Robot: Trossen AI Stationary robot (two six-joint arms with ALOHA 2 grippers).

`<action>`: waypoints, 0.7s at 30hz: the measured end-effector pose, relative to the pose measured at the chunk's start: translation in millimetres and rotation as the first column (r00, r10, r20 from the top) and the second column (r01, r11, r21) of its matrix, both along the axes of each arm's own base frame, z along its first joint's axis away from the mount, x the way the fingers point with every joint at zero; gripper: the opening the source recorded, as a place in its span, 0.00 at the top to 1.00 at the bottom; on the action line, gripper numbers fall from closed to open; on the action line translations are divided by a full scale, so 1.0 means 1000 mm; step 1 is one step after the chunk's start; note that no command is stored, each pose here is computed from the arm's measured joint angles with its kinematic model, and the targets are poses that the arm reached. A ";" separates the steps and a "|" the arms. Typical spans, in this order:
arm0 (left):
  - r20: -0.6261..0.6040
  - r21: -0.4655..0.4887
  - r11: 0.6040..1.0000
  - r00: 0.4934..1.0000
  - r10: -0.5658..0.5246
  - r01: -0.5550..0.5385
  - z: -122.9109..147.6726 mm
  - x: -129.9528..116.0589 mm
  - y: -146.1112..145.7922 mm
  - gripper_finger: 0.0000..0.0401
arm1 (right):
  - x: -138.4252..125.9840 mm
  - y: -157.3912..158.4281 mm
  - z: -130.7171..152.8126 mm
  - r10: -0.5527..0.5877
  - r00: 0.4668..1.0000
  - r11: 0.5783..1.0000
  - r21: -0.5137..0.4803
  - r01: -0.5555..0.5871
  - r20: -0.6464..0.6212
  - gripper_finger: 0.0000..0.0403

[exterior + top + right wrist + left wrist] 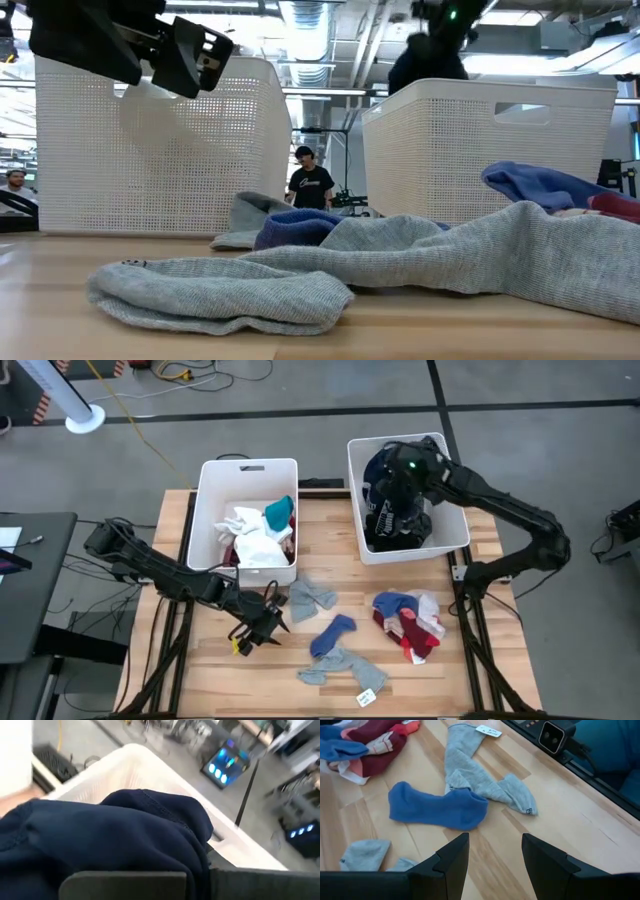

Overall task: Sort clothes
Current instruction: Put the blue underwear into the right white bin

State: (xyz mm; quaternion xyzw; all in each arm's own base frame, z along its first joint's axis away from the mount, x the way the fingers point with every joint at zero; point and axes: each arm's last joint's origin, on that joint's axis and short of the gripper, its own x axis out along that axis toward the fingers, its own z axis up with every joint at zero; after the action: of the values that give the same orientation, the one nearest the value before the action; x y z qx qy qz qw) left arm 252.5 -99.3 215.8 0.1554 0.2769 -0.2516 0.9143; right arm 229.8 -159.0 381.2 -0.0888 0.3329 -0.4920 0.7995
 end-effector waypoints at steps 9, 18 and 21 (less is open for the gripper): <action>-0.001 -0.001 1.000 1.000 -0.004 0.004 0.000 -0.001 -0.001 0.56 | 0.019 -0.049 -0.064 -0.051 0.987 0.971 0.223 0.084 -0.151 1.00; -0.008 -0.008 1.000 1.000 0.003 -0.003 0.000 -0.001 -0.001 0.56 | 0.027 -0.080 -0.117 -0.091 0.962 0.913 0.364 0.183 -0.257 0.99; -0.010 -0.009 1.000 1.000 0.004 -0.004 0.000 -0.001 -0.001 0.56 | 0.027 -0.085 -0.128 -0.092 0.959 0.893 0.404 0.200 -0.270 0.99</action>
State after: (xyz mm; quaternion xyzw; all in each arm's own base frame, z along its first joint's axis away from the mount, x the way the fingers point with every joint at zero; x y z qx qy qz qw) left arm 251.7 -100.6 215.5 0.1494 0.2807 -0.2517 0.9141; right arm 257.0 -244.3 253.6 0.0541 0.5335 -0.4517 0.7130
